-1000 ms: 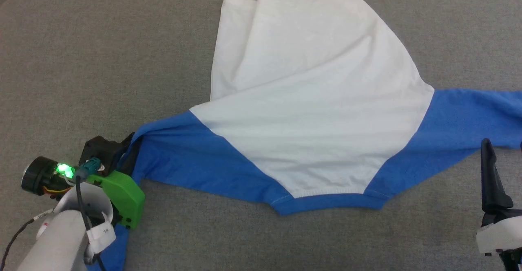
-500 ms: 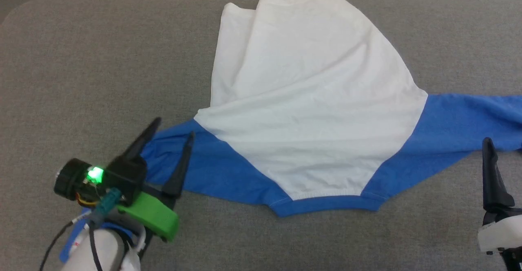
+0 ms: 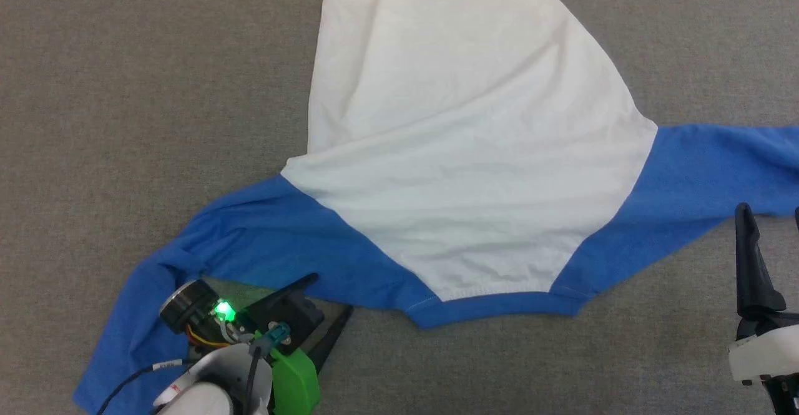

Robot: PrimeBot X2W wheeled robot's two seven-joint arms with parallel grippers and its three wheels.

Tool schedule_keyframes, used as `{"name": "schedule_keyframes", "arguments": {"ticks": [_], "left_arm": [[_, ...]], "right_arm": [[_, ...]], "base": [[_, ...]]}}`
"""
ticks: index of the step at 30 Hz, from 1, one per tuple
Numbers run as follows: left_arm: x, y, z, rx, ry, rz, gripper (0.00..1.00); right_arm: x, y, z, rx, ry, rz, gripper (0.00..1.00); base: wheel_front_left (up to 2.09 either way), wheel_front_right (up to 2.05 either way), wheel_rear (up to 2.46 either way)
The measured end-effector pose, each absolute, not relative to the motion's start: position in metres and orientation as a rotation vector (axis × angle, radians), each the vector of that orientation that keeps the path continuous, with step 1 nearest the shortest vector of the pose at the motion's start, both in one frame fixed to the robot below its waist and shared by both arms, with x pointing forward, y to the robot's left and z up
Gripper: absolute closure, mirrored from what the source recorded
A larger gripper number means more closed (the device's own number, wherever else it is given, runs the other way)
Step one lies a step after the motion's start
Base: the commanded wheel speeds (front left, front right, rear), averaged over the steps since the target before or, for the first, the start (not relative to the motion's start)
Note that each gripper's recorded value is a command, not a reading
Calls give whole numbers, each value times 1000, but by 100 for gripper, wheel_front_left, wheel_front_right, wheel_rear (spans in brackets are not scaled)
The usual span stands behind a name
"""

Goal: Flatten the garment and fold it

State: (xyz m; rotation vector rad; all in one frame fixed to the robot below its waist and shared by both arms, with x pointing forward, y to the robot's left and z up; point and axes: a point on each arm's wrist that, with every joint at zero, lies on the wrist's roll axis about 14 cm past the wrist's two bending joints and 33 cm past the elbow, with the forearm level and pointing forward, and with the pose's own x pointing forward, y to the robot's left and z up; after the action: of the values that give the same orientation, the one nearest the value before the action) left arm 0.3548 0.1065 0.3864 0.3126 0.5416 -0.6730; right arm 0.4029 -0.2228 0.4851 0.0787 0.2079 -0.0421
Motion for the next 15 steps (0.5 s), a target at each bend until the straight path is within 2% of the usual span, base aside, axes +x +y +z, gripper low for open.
{"name": "schedule_keyframes", "arguments": {"ticks": [7, 8, 9, 15], "left_arm": [[371, 97, 366, 367, 577, -747, 0], [372, 94, 364, 359, 587, -755, 78], [378, 88, 361, 328, 599, -772, 100], [390, 90, 374, 238, 555, -697, 100]], "right_arm": [[402, -231, 476, 79, 233, -68, 0], [402, -232, 475, 78, 235, -72, 0], [402, -236, 475, 76, 233, -85, 0], [399, -233, 477, 78, 234, -78, 0]], "base": [[0, 0, 0], [0, 0, 0], [0, 0, 0], [0, 0, 0]]}}
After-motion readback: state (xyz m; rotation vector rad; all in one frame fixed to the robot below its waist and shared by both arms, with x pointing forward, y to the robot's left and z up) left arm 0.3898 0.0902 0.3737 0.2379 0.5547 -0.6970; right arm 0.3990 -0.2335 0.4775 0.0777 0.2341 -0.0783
